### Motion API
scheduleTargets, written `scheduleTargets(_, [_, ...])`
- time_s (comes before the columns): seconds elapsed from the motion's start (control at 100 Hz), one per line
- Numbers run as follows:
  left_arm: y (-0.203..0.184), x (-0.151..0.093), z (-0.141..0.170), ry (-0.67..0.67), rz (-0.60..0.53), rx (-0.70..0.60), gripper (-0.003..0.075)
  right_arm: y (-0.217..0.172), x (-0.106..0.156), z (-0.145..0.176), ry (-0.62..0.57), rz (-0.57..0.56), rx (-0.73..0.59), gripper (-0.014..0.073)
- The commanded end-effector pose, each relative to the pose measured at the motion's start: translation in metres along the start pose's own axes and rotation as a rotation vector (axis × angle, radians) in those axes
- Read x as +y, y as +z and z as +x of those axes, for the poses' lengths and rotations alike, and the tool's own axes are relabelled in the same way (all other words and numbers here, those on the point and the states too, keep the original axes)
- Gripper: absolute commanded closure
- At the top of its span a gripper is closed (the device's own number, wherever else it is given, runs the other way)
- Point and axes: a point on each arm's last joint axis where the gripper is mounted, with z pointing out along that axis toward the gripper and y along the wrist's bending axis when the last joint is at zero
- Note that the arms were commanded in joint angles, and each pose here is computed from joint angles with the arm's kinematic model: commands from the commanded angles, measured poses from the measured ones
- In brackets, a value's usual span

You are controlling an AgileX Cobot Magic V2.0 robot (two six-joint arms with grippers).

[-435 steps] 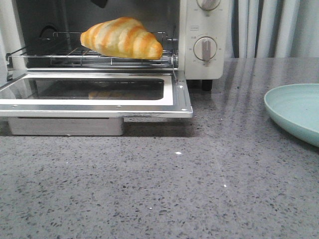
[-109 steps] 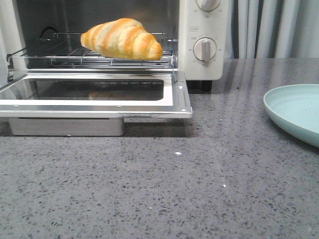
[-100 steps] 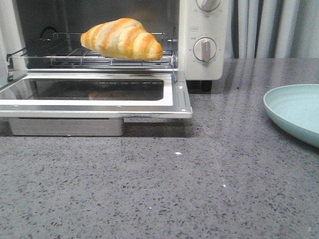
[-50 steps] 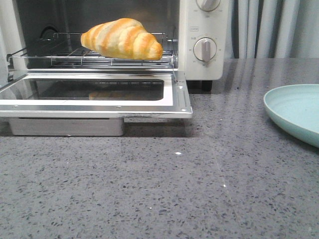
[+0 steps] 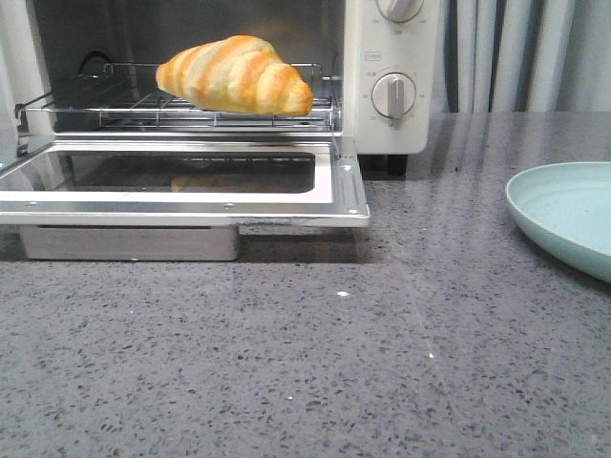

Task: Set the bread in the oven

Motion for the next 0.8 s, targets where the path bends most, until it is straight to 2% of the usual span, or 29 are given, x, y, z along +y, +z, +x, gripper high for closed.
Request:
scheduleTargets(0.0, [0.003,0.004,-0.007,0.008,-0.059,-0.071,0.074,-0.004,-0.008,0.0,0.008,0.045,-0.017,0.0645])
scheduleTargets(0.12, [0.001,0.003,0.008,-0.033,-0.135,-0.055,0.074,-0.004,-0.008,0.0,0.008,0.045,-0.017,0.0645])
scheduleTargets(0.51, [0.0,-0.012,0.096,-0.089,-0.293,0.034,0.074,-0.004,-0.008,0.0,0.008,0.045,-0.017,0.0645])
scheduleTargets(0.79, [0.008,-0.011,0.131,-0.102,-0.376,0.009,0.074,-0.004,-0.008,0.0,0.008,0.045,-0.017,0.0645])
